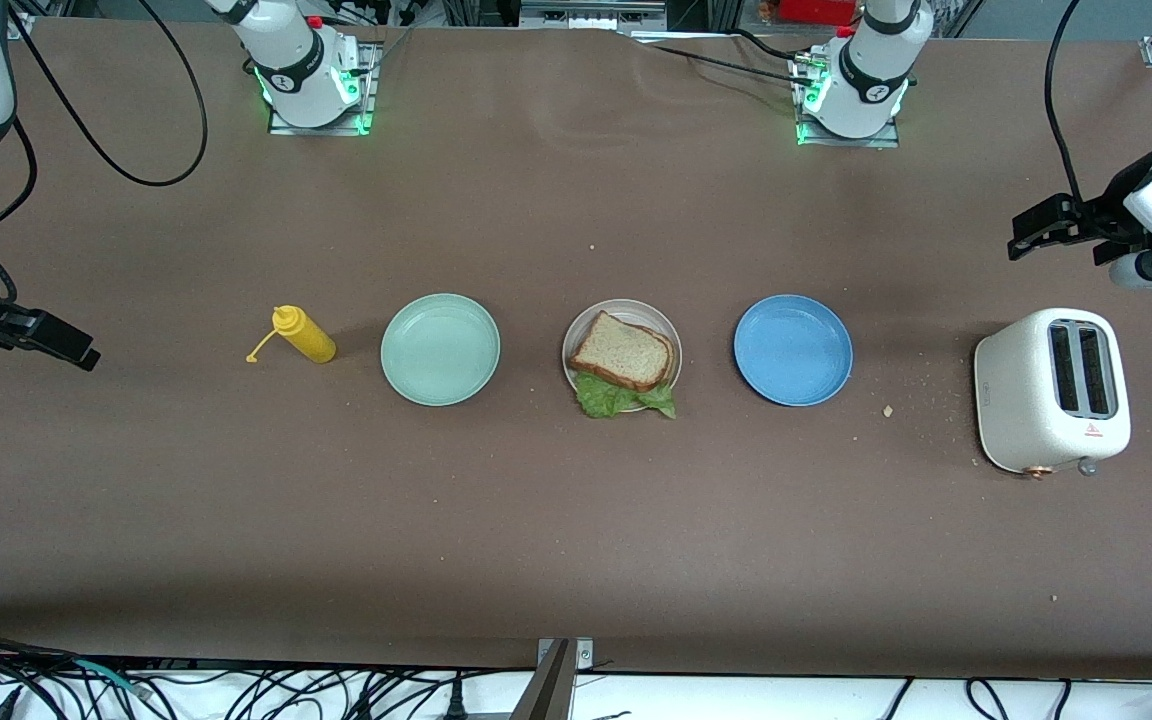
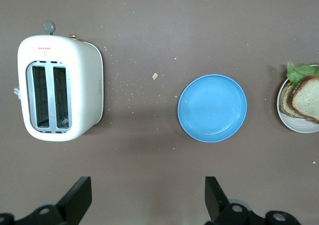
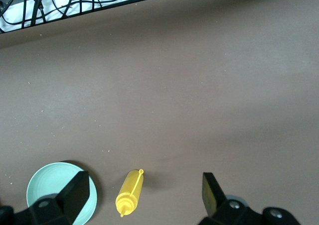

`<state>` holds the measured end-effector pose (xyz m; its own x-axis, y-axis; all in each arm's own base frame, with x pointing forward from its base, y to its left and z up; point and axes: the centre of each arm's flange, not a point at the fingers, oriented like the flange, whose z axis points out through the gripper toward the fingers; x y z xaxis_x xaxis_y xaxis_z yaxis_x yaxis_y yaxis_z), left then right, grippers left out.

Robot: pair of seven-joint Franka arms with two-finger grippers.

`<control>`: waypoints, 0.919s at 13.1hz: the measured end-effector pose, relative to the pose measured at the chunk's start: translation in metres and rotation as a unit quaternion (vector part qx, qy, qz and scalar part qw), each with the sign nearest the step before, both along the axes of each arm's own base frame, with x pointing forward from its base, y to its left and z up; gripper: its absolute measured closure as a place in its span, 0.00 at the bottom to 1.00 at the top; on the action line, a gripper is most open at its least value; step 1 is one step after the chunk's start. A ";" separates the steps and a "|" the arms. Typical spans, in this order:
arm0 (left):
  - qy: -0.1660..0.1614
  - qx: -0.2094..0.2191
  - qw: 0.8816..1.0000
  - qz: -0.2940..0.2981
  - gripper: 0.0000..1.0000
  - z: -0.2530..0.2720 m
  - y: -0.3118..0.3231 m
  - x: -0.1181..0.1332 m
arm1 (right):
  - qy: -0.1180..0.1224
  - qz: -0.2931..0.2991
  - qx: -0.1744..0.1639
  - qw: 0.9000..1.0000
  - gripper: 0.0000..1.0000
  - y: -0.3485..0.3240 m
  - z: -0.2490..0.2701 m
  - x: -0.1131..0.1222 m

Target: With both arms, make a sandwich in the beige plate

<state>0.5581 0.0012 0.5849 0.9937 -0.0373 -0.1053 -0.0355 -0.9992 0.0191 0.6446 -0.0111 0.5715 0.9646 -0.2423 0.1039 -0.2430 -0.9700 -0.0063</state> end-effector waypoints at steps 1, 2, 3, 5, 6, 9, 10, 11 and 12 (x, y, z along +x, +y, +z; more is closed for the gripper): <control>-0.001 0.000 1.000 0.000 0.00 -0.002 0.000 0.002 | 0.000 0.000 0.000 1.000 0.00 0.000 0.000 0.000; -0.003 0.000 1.000 0.000 0.00 -0.003 0.000 0.004 | 0.000 0.000 0.000 1.000 0.00 0.000 0.000 0.000; -0.004 0.000 1.000 0.000 0.00 -0.004 0.000 0.005 | 0.000 0.000 0.000 1.000 0.00 0.000 0.000 0.000; -0.005 0.000 1.000 0.001 0.00 -0.005 0.000 0.006 | 0.000 0.001 0.000 1.000 0.00 0.001 0.000 0.000; -0.005 0.000 1.000 0.001 0.00 -0.005 0.000 0.006 | 0.000 0.001 0.000 1.000 0.00 0.002 0.000 0.000; -0.005 0.000 1.000 0.001 0.00 -0.005 0.000 0.006 | 0.000 0.002 0.000 1.000 0.00 0.003 0.000 0.000; -0.005 0.000 1.000 0.001 0.00 -0.005 0.000 0.006 | 0.000 0.002 0.000 1.000 0.00 0.003 0.000 0.000; -0.005 0.000 1.000 0.001 0.00 -0.005 0.001 0.006 | 0.000 0.003 0.000 1.000 0.00 0.004 0.000 0.000; -0.005 0.000 1.000 0.001 0.00 -0.005 0.001 0.006 | 0.000 0.003 0.000 1.000 0.00 0.004 0.000 0.000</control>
